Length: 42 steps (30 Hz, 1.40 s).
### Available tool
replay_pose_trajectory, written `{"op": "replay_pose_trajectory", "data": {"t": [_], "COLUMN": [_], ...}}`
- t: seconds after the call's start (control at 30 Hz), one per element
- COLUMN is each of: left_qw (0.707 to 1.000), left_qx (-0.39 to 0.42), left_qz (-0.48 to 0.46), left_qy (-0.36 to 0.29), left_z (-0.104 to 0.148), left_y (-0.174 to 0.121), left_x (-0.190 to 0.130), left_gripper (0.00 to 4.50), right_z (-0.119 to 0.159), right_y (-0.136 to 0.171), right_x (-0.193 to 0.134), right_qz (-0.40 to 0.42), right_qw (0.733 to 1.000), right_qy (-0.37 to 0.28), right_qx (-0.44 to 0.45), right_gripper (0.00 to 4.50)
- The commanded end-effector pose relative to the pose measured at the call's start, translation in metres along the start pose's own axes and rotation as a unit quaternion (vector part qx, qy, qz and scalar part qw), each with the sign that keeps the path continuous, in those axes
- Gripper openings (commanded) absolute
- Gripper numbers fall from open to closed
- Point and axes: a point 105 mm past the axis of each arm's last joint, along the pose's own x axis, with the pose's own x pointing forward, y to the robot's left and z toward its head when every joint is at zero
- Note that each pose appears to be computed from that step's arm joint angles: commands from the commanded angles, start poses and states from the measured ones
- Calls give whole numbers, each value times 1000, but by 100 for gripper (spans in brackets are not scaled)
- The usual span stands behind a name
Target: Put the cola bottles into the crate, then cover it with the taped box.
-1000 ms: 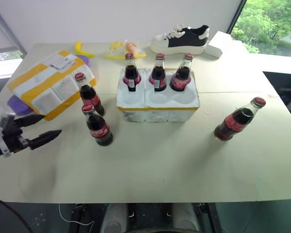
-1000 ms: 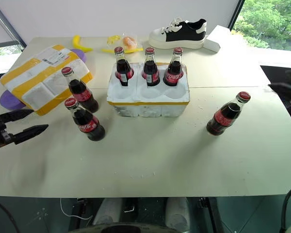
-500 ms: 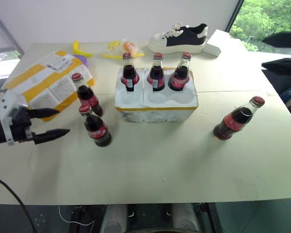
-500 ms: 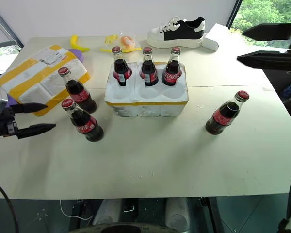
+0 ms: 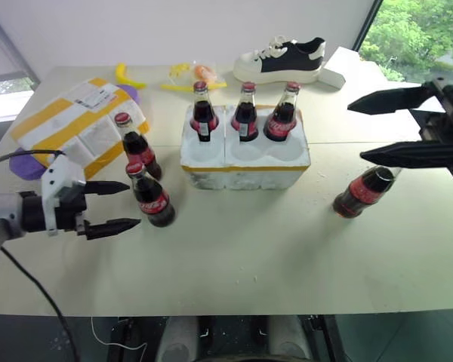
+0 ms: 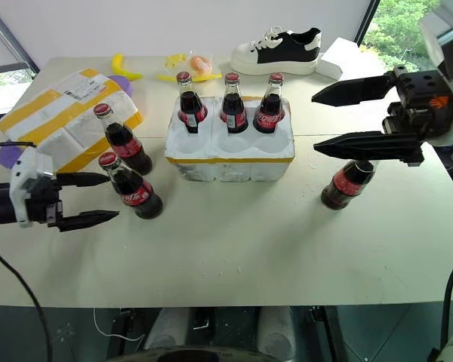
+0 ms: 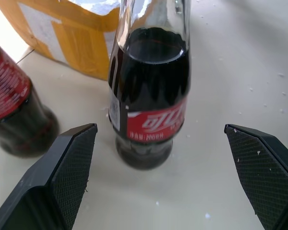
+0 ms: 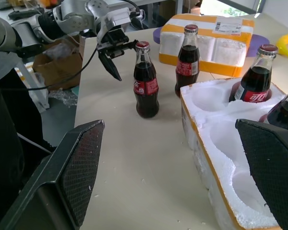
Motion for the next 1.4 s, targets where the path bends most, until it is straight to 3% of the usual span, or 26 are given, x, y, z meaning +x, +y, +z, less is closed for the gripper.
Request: {"op": "replay_pose_trajectory", "data": {"t": [0.03,0.57,0.63,0.73,0.9,1.0,1.17,1.4], "left_qw": [1000,998,997,997,998,997,991,982], "left_qx": [2,-37,-47,-50,-42,-25,15,59], "left_qz": [3,5,-3,-15,-32,-60,-105,-152], "left_qy": [-6,-51,-58,-59,-43,-40,-80,-99], "left_z": [-2,-9,-9,-5,3,18,71,118], "left_y": [3,14,12,7,2,-5,-13,-22], "left_x": [9,44,44,42,38,35,40,71], "left_gripper": [446,446,394,279,281,281,281,281], "right_z": [11,14,13,13,10,8,4,0], "right_y": [6,8,8,8,5,3,3,4], "right_x": [-3,-6,-5,-5,-4,-4,-3,-2], "right_qz": [-3,-22,-24,-26,-33,-35,-39,-48], "right_qw": [1000,1000,999,999,999,999,999,998], "right_qy": [-7,-15,-16,-20,-26,-28,-33,-41], "right_qx": [-24,-15,-14,-13,-10,-8,-4,-2], "right_gripper": [450,450,450,450,450,450,450,450]}}
